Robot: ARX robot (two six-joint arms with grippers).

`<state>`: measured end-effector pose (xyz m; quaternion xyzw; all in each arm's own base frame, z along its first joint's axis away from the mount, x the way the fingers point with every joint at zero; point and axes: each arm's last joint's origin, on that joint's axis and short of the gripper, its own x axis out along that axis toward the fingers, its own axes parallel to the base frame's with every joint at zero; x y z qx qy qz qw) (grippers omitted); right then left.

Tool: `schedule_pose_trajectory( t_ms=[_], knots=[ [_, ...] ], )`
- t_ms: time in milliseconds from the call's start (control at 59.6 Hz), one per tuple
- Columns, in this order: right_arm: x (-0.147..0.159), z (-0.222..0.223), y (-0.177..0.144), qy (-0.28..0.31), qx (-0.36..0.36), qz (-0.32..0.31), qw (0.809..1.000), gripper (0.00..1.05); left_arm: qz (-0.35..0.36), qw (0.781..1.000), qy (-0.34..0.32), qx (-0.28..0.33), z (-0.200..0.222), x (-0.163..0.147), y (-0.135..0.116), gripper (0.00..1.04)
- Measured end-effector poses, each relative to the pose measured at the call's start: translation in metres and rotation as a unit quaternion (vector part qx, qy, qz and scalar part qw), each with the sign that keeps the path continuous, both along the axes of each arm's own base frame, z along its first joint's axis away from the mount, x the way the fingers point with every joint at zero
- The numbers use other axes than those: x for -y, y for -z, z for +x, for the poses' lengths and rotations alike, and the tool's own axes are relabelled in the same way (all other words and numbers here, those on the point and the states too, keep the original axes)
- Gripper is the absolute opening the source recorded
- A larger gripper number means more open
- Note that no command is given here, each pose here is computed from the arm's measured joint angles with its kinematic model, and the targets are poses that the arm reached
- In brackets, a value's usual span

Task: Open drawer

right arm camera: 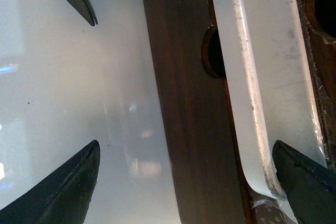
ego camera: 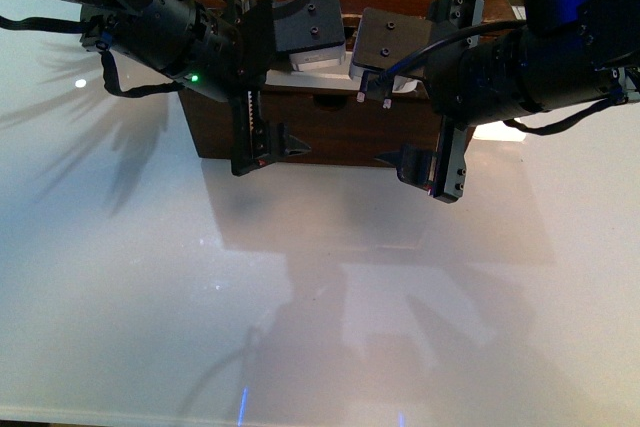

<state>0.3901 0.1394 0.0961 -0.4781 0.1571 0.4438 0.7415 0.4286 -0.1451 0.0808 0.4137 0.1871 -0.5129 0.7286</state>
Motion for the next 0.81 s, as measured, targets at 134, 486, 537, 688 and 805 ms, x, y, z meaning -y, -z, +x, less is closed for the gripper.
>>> schedule_pose_trajectory(
  t_ms=[134, 486, 537, 688, 805],
  knots=[
    [-0.001, 0.003, 0.001, -0.005, -0.002, -0.005, 1.0, 0.96, 0.002, 1.0, 0.003, -0.001, 0.0, 0.0, 0.0, 0.96],
    [-0.006, 0.011, 0.004, -0.044, -0.005, -0.043, 0.998, 0.96, 0.013, 1.0, 0.016, 0.0, 0.001, 0.0, -0.001, 0.96],
    [-0.007, 0.012, 0.004, -0.052, -0.004, -0.049, 0.997, 0.96, 0.014, 1.0, 0.017, 0.001, 0.001, 0.0, -0.001, 0.96],
    [-0.009, 0.014, 0.007, -0.062, 0.001, -0.057, 0.996, 0.96, 0.016, 1.0, 0.021, 0.004, 0.001, 0.0, 0.0, 0.96],
    [-0.01, 0.014, 0.008, -0.07, 0.0, -0.062, 0.996, 0.96, 0.018, 0.999, 0.026, 0.007, 0.0, 0.001, 0.001, 0.96]
  ],
)
